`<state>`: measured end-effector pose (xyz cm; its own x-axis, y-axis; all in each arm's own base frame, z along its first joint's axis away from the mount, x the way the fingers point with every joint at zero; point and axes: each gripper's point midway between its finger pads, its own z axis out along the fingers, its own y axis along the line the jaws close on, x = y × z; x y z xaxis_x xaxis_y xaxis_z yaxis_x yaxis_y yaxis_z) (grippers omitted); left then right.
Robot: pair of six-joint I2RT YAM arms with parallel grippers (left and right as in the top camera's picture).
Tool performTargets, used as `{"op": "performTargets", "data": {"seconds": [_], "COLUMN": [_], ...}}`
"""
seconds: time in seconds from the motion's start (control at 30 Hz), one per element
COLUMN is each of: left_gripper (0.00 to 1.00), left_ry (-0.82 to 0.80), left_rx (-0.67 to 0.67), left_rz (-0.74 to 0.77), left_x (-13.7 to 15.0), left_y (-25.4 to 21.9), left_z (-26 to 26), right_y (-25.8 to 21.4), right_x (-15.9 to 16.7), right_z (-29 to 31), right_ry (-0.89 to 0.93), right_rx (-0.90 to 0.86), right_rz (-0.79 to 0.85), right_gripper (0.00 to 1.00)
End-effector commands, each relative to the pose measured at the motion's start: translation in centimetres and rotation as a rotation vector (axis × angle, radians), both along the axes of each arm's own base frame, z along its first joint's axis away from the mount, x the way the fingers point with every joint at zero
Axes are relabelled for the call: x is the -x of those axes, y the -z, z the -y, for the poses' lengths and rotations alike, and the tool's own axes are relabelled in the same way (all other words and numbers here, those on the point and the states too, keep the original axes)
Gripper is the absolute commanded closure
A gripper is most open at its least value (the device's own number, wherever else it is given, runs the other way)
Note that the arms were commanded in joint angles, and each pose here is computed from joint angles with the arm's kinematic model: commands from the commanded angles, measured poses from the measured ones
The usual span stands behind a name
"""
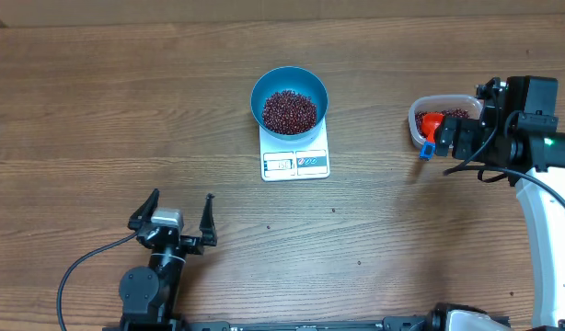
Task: Scoop item into bowl and weigh 150g on scale
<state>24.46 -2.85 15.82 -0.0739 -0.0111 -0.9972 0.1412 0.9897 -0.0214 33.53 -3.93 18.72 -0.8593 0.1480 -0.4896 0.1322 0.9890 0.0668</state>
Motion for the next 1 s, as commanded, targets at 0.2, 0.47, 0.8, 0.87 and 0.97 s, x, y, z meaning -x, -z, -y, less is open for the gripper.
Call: {"op": "performTargets", "data": {"seconds": [0.2,0.47,0.8,0.87,0.97], "left_gripper": [0.00,0.00,0.01,0.00,0.00], "left_ry": [-0.006,-0.006,-0.006,-0.006,-0.006], "left_rx": [-0.020,-0.020,-0.021,-0.021,-0.020], "left_rz": [0.002,0.002,0.002,0.002,0.002], "left_x": [0.0,0.0,0.0,0.0,0.0], "left_y": [0.1,0.1,0.1,0.1,0.1], "left_z": [-0.1,-0.1,-0.1,-0.1,-0.1], "right_y": [-1.1,-1.1,-3.6,-4.9,-8.4], "right_x": [-0.4,-0.4,-0.9,-1.4,-2.8], "right_z": [0.4,0.4,0.2,-0.2,-0.4], "right_ry": [0.005,0.005,-0.004,-0.017,-0.036], "right_rx": [0.011,0.010,0.014,0.005,0.013], "right_rz": [0.030,0.030,0.138,0.198,0.370], "right_gripper": [0.00,0.00,0.00,0.00,0.00]}}
